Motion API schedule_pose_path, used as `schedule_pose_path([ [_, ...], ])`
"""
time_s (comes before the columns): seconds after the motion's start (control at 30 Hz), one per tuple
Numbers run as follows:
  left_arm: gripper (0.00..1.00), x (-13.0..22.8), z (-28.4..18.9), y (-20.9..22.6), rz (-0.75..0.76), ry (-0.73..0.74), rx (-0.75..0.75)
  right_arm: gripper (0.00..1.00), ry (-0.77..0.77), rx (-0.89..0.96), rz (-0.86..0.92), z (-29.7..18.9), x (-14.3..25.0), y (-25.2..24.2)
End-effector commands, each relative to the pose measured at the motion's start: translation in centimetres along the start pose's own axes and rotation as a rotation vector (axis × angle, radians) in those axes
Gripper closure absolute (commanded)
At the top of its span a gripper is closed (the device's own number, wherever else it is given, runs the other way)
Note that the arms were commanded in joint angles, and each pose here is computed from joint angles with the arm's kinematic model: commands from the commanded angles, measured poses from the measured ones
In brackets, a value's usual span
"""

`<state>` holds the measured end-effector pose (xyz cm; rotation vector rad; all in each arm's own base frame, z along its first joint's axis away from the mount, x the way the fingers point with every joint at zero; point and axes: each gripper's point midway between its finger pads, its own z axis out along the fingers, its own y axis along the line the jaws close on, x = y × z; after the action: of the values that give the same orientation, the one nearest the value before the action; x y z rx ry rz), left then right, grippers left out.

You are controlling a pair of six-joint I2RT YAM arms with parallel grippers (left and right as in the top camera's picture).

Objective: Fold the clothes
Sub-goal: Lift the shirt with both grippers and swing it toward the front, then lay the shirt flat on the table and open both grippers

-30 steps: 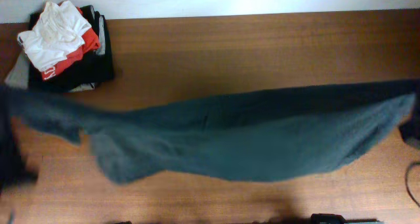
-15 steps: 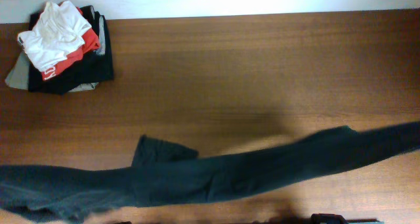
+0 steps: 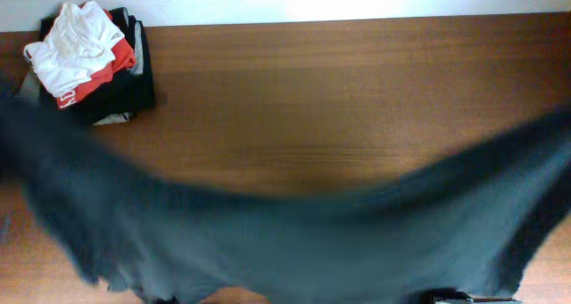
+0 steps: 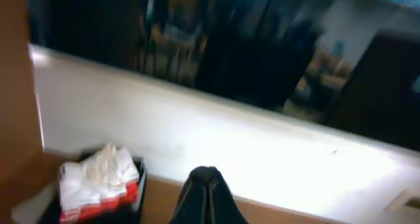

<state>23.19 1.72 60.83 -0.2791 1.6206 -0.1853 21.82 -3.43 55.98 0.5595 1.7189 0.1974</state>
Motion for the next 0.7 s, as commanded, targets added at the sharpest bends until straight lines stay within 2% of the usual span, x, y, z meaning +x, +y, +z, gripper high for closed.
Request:
schedule_pose_path([
  [0.0,0.99,6.7,16.3,3.6,-0.033,0.257,-0.083,0.96,0.107,0.171,-0.015,11.2,1.4,-1.8],
  [0.07,0.99,9.8,21.6,4.7,-0.039,0.328,-0.097,0.96,0.152,0.192,-0.025,15.9,2.5,-1.9],
  [0.17,0.99,16.3,29.9,5.6,-0.038,0.437,-0.097,0.96,0.228,0.229,-0.050,23.6,5.3,-2.7],
  [0.23,0.99,19.7,33.7,5.6,-0.032,0.468,-0.085,0.96,0.265,0.246,-0.055,27.5,7.2,-3.4],
  [0.37,0.99,26.4,39.9,4.7,-0.021,0.510,-0.049,0.96,0.357,0.287,-0.066,34.6,12.2,-5.2],
  [0.53,0.99,37.0,46.0,2.8,0.000,0.566,-0.004,0.96,0.458,0.333,-0.079,41.5,19.1,-8.1],
  [0.57,0.99,40.6,47.6,2.5,0.009,0.579,0.005,0.96,0.485,0.349,-0.083,43.3,21.2,-9.1],
  [0.6,0.95,42.1,48.1,2.2,0.012,0.586,0.011,0.86,0.499,0.356,-0.084,44.0,22.2,-9.6],
  [0.63,0.86,44.0,48.5,2.2,0.015,0.602,0.013,0.55,0.515,0.364,-0.087,44.6,23.2,-10.1],
  [0.67,0.48,46.2,48.9,2.3,0.018,0.627,0.013,0.01,0.542,0.379,-0.089,45.4,24.8,-10.9],
])
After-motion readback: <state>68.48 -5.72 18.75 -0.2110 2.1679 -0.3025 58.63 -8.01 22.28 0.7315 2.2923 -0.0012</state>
